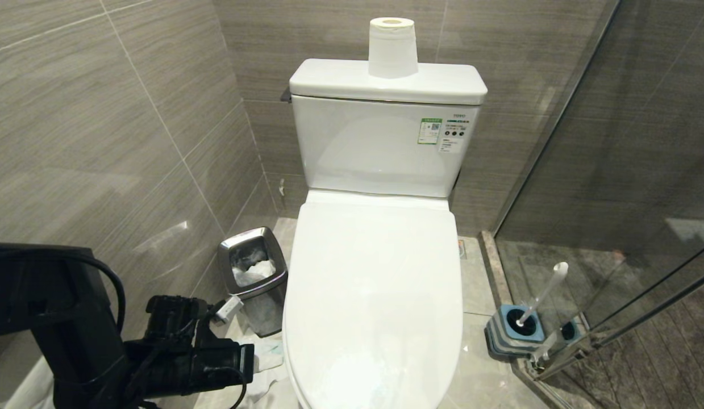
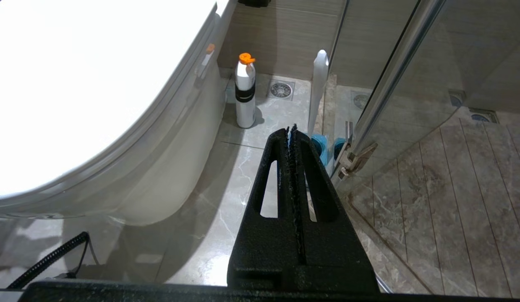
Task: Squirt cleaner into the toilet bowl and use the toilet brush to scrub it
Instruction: Use the left hand to lift the toilet lid slightly
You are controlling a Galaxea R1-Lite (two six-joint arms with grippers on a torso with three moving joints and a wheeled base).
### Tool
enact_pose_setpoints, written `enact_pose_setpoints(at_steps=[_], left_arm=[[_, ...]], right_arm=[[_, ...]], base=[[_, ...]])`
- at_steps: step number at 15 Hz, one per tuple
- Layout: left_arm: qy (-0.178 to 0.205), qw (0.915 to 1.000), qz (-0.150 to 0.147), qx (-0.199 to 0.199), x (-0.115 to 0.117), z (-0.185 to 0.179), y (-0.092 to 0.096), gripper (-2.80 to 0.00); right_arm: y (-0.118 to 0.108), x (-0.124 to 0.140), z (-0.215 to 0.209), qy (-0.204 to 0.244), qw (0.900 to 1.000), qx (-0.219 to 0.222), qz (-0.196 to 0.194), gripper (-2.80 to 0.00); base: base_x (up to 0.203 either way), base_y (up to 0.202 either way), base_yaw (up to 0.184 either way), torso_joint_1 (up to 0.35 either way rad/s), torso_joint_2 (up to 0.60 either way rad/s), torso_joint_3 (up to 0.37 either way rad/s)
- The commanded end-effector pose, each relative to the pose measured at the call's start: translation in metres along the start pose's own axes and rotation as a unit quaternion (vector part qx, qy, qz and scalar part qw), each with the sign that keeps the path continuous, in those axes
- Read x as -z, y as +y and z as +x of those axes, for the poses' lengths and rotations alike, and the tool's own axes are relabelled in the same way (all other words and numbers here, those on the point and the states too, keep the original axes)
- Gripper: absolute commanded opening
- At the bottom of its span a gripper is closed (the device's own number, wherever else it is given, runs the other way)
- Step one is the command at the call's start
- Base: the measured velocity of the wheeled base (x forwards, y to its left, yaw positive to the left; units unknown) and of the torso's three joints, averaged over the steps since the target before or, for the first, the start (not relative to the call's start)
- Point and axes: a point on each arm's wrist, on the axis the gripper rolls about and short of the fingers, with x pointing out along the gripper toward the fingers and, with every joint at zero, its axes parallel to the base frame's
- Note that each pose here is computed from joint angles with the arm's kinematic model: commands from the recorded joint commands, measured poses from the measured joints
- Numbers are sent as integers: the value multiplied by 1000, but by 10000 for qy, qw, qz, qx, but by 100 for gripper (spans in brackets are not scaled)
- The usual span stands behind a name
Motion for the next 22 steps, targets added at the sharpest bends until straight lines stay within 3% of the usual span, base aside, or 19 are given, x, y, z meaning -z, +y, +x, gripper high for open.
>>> enact_pose_setpoints(at_steps=[1,14,22], left_arm=[[37,10000,-16,10,1,1,0,-280],[271,9996,115,-22,1,15,-6,-280],[339,9988,213,-283,2,18,-7,-280]], right_arm=[[0,0,0,10,10000,2,1,-280],[0,0,0,10,10000,2,1,-280],[0,0,0,10,10000,2,1,-280]], base=[[0,0,0,0,0,0],[0,0,0,0,0,0],[0,0,0,0,0,0]])
